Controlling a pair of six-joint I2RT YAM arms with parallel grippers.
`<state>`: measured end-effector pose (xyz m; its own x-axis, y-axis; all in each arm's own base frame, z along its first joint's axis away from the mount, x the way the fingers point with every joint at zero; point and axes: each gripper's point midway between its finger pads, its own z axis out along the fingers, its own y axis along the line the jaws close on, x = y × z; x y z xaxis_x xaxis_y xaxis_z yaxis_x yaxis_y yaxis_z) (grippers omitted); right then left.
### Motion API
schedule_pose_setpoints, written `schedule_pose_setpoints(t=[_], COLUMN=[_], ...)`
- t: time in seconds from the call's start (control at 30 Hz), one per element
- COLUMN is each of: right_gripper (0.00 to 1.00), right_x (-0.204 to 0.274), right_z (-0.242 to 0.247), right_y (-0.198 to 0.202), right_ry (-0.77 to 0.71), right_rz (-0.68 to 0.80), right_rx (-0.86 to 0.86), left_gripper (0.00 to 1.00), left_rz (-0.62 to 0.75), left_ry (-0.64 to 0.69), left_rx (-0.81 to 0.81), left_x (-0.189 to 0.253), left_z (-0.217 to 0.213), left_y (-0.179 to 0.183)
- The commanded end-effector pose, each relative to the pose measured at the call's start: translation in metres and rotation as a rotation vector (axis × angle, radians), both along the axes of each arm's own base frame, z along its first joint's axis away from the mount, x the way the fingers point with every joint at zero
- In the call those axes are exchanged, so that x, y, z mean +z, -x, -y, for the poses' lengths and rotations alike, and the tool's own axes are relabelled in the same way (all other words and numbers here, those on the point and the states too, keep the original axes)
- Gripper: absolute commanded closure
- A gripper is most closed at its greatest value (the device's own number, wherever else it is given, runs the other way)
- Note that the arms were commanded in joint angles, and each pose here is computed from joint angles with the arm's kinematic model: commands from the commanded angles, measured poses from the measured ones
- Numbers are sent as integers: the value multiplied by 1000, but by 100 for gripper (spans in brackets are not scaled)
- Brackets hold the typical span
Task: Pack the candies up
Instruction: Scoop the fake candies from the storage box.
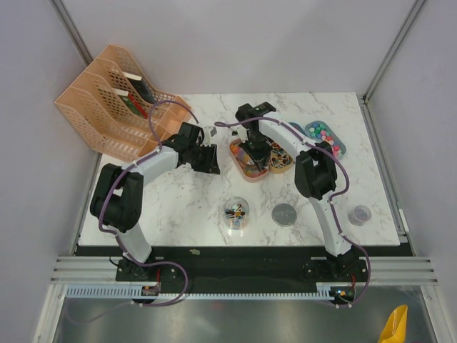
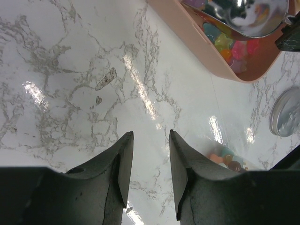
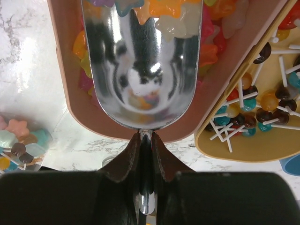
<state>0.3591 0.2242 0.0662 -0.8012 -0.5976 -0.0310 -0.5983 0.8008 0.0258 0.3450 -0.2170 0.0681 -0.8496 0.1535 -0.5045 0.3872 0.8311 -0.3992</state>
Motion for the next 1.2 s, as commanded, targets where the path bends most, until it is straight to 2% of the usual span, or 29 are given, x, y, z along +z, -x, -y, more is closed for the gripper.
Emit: schedule_pose_setpoints(t=[0.0,0.1,0.47,0.83,1.17], right_gripper=[100,100,100,100,100], right_x=[-11,-13,4,-19,-30], right_z=[-5,-10,-22,-44,-67], right_y=[-1,10,14,12,-20], right_ry=[4,2,-4,-51,-106], right_rz=[-8,-34,22,-28,39], right_rx=[2,-1,-83,-143,-157], left_gripper=[56,56,56,56,57], left_rz=[57,59,55,89,125], left_ry=[24,29,17,-11,-44], left_rx=[7,3,1,-1,0], left_x=[16,19,16,18,21], left_z=[2,2,-3,-11,-17], left_y=[-8,-7,1,5,4])
